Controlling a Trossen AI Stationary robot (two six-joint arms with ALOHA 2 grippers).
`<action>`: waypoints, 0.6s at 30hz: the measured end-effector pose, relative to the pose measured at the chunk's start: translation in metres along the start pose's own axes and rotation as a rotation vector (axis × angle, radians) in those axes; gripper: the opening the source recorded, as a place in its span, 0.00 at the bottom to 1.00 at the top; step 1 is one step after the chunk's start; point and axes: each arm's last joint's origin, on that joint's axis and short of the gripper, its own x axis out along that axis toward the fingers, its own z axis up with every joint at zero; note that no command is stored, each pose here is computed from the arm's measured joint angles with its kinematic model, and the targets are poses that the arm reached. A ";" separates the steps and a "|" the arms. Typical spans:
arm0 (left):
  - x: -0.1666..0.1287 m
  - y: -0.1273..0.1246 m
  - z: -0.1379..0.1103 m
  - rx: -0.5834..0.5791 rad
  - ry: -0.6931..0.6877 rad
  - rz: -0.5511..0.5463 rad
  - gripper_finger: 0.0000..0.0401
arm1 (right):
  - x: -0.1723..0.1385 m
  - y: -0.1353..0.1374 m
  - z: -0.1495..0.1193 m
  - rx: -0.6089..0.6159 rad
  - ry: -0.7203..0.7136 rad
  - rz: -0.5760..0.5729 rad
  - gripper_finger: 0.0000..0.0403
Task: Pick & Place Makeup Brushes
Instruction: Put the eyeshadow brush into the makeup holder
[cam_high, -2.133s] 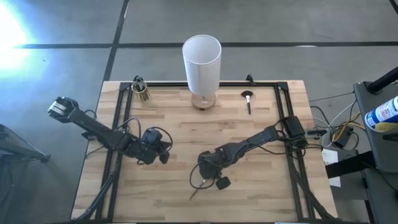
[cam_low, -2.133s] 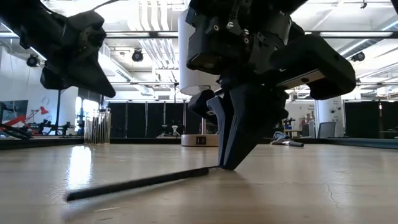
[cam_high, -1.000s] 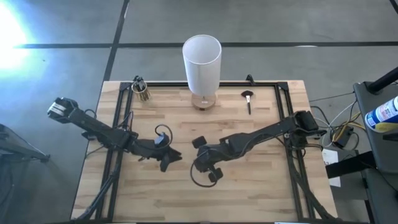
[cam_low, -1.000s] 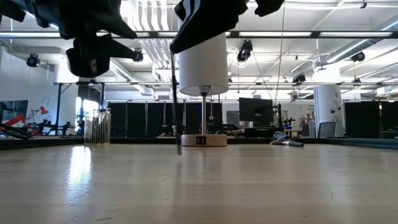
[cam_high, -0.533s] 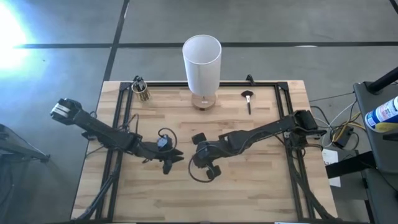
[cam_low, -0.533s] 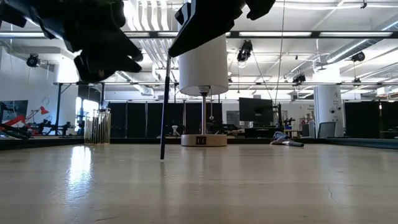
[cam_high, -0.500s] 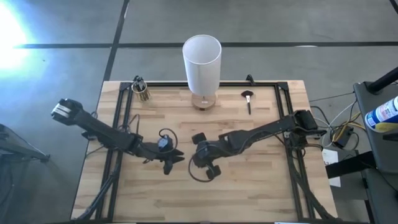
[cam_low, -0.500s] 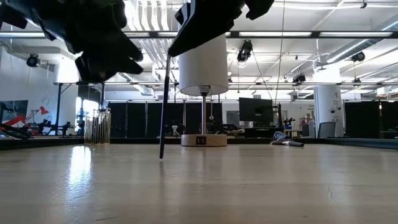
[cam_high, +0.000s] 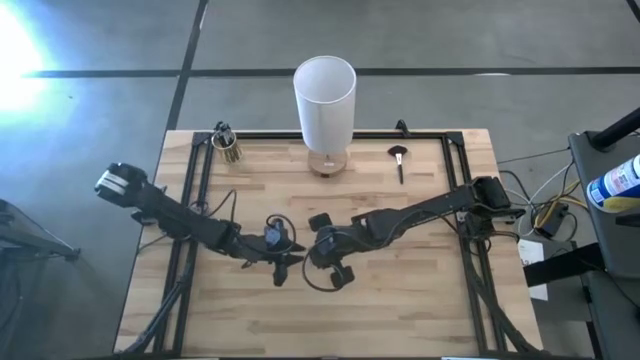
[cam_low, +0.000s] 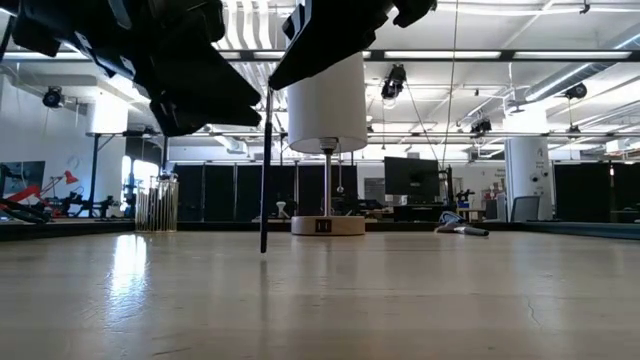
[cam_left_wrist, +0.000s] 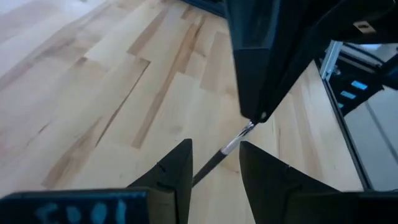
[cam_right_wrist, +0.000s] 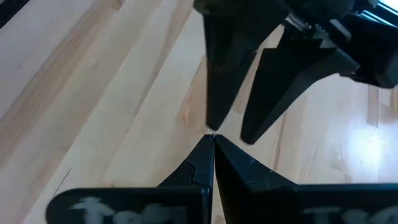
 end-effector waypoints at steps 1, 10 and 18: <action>0.002 -0.001 0.001 0.012 0.001 0.000 0.31 | 0.000 0.000 0.000 0.000 0.000 0.000 0.02; 0.013 -0.008 0.002 0.059 0.021 -0.014 0.31 | 0.000 -0.001 0.001 0.002 -0.010 -0.004 0.02; 0.017 -0.008 0.001 0.060 0.029 -0.012 0.31 | 0.000 -0.003 0.001 0.006 -0.013 -0.008 0.02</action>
